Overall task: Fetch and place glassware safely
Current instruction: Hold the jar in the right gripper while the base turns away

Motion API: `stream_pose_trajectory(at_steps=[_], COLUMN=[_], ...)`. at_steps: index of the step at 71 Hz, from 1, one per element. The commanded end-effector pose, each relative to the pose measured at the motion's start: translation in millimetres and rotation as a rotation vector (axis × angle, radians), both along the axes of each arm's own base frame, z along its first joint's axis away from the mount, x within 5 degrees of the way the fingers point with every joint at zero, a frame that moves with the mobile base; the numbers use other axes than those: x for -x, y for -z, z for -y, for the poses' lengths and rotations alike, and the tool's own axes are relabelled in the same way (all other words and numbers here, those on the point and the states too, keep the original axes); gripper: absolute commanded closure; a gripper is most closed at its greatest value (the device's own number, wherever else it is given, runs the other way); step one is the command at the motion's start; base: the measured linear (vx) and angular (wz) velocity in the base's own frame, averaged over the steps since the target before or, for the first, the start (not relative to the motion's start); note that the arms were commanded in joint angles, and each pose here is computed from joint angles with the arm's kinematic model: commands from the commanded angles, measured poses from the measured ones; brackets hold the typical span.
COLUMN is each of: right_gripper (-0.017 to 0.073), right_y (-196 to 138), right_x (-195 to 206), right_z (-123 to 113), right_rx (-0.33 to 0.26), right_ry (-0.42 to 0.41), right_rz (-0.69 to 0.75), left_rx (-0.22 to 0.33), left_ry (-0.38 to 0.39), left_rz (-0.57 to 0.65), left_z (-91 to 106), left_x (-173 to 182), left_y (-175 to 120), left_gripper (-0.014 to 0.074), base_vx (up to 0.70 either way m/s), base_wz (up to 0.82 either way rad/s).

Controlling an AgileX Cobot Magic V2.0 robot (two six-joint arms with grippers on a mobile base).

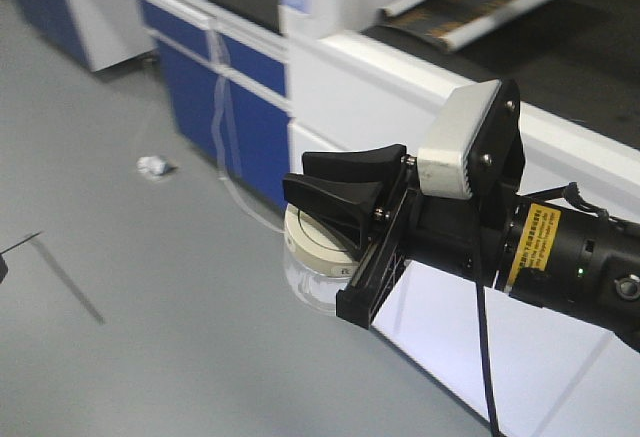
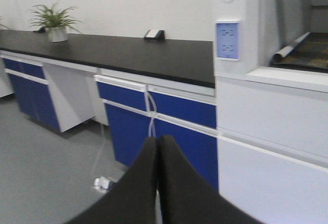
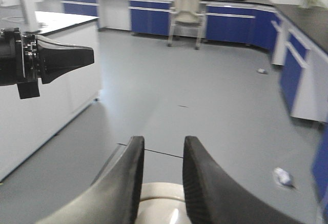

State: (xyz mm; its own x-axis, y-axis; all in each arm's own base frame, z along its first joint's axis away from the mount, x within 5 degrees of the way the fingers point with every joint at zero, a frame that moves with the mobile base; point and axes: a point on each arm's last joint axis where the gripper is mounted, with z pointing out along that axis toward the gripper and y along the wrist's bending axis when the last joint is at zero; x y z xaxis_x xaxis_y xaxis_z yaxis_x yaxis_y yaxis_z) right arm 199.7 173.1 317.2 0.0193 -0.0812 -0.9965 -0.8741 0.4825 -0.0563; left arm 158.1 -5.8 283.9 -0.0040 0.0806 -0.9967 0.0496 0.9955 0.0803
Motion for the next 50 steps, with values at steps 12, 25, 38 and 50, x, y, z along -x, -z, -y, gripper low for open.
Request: stream_pose_trajectory(at_steps=[12, 25, 38, 50], right_gripper=[0.0559, 0.0559, 0.0559, 0.0559], right_y=[-22.3, -22.3, -22.3, -22.3], right_x=[6.2, 6.2, 6.2, 6.1], right_z=[0.5, 0.5, 0.5, 0.5], right_rx=[-0.095, -0.095, -0.095, -0.094], right_ry=[-0.034, -0.034, -0.034, -0.033], right_rz=[0.051, 0.051, 0.051, 0.051], left_rx=[0.018, 0.018, 0.018, 0.018], left_ry=[0.010, 0.010, 0.010, 0.010], left_rz=[0.096, 0.096, 0.096, 0.096], left_z=[1.3, 1.3, 1.3, 1.3], left_x=[-1.0, -1.0, -1.0, -1.0], left_y=[-15.4, -15.4, -15.4, -15.4], left_gripper=[0.0601, 0.0601, 0.0601, 0.0601], base_vx=[-0.06, -0.01, 0.02, 0.06], base_wz=[0.85, 0.95, 0.81, 0.42])
